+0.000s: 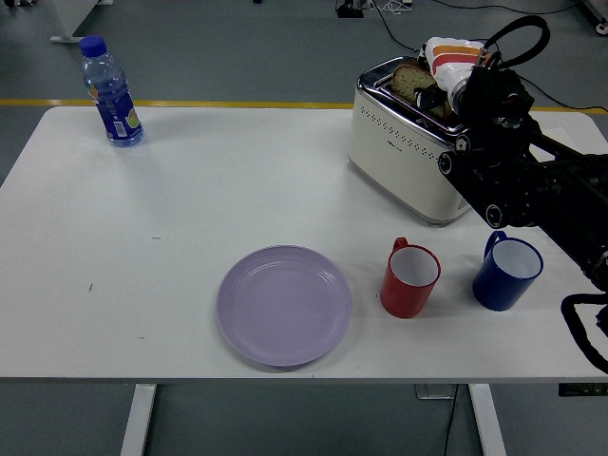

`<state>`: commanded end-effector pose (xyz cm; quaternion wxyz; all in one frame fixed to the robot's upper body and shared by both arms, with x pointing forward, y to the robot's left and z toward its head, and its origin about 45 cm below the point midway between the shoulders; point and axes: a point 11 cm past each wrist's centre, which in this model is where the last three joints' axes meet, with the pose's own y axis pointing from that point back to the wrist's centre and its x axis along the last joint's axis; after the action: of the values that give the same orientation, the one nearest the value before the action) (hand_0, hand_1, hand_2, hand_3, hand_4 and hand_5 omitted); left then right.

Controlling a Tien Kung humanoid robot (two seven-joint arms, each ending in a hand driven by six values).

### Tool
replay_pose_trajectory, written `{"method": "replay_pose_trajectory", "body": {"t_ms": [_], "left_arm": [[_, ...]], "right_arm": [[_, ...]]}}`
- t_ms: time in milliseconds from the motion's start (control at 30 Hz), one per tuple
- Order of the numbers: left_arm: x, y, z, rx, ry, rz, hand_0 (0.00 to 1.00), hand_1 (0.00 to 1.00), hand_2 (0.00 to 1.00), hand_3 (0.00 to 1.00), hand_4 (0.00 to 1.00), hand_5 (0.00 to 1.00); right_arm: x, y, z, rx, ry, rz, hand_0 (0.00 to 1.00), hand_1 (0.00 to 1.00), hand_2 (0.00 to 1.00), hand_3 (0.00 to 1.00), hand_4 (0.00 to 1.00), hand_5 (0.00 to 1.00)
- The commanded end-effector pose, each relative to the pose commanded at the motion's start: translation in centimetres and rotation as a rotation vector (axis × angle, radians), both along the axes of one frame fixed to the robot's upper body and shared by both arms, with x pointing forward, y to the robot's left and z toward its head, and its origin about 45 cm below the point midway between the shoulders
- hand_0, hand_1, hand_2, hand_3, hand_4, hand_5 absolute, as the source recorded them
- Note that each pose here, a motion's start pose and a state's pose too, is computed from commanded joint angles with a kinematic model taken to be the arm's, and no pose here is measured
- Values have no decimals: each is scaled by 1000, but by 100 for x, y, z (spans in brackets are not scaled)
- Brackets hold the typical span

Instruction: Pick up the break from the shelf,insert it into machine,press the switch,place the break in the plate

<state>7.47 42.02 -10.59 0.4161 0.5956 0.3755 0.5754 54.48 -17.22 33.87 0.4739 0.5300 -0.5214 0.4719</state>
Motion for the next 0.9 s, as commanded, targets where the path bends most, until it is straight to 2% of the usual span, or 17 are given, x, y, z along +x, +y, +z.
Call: {"method": "replay_pose_trajectory", "body": {"t_ms": [100,133,300,333,500,533,667,900], "left_arm": [[4,1,1,0,-1,1,690,698,679,569,284,817],[4,2,1,0,-1,1,689,698,679,569,283,816],[-3,4,1,1,0,4,689,698,679,569,283,816],[-5,5,1,1,0,4,689,698,679,569,282,816],[-25,8,-1,1,4,7,689,698,679,569,282,816],[-28,8,-2,1,4,7,689,698,679,569,283,815],[-40,9,-3,1,5,11,689,698,679,569,283,815],[-38,14,-2,1,3,13,689,698,679,569,283,816]], "right_arm": [[-2,16,11,-1,-8,9,232,331,423,515,622,128],[-3,19,11,0,-9,11,179,312,401,496,589,58],[-16,64,29,14,-33,33,179,312,401,496,589,58],[-19,71,33,16,-37,35,219,281,369,488,540,2],[-32,110,71,27,-68,53,219,281,369,488,540,2],[-34,117,80,30,-75,56,215,261,357,477,479,2],[-51,168,127,43,-96,72,215,261,357,477,479,2],[-77,178,316,94,-164,81,201,248,341,455,456,2]]}}
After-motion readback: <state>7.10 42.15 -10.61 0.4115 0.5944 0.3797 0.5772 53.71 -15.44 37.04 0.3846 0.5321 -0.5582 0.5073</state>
